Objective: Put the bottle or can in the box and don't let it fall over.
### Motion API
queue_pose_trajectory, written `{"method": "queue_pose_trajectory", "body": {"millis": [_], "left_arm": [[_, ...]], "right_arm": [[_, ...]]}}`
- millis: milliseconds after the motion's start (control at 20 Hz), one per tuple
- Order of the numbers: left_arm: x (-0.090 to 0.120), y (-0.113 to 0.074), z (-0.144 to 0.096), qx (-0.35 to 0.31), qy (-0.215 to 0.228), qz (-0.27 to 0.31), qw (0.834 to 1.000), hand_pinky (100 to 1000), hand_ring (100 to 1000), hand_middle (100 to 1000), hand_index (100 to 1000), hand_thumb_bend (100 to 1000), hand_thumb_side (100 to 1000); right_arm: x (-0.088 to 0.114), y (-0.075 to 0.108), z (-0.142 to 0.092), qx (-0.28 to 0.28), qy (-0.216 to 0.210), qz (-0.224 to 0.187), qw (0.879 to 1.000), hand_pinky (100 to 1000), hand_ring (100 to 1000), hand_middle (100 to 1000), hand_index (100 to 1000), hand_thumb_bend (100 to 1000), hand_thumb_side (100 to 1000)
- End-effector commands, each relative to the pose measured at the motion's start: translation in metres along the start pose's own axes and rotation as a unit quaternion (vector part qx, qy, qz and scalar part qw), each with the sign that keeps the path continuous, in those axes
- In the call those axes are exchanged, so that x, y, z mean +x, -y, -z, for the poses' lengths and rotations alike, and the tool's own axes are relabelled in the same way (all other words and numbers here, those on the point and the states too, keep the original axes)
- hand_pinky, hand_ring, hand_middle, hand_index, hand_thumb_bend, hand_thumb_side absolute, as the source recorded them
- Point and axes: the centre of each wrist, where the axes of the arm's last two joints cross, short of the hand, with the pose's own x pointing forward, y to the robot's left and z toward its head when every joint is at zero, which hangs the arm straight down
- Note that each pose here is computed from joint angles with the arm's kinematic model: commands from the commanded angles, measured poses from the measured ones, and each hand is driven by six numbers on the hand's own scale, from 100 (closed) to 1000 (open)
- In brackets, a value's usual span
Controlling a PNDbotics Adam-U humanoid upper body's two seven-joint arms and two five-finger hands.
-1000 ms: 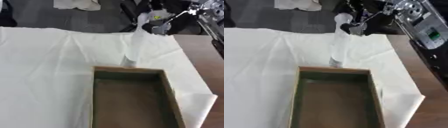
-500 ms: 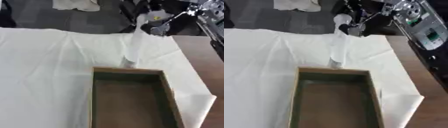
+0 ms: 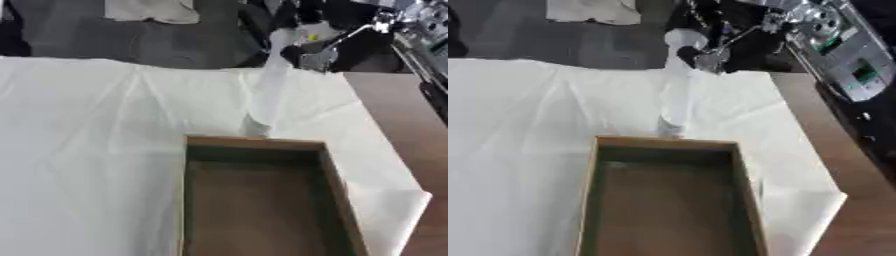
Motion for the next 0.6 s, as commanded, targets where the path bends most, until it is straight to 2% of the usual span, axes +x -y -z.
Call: {"method": "queue_pose_trajectory", "body": {"millis": [50, 600], "left_arm": [[0.0081, -0.0008, 0.0021, -0.005, 0.013, 0.002, 1.000, 799, 846, 811, 830, 258, 1000], [0.0078, -0.0006, 0.0021, -0.005, 0.013, -0.001, 1.000, 801, 847, 812, 830, 260, 1000]], "right_arm": [[0.0062, 0.0127, -0.0079, -0.010, -0.007, -0.009, 1.000, 772, 671, 567, 692, 171, 100], [0.0078, 0.0120, -0.0075, -0.009, -0.007, 0.003, 1.000, 747, 616, 542, 670, 151, 100]]}}
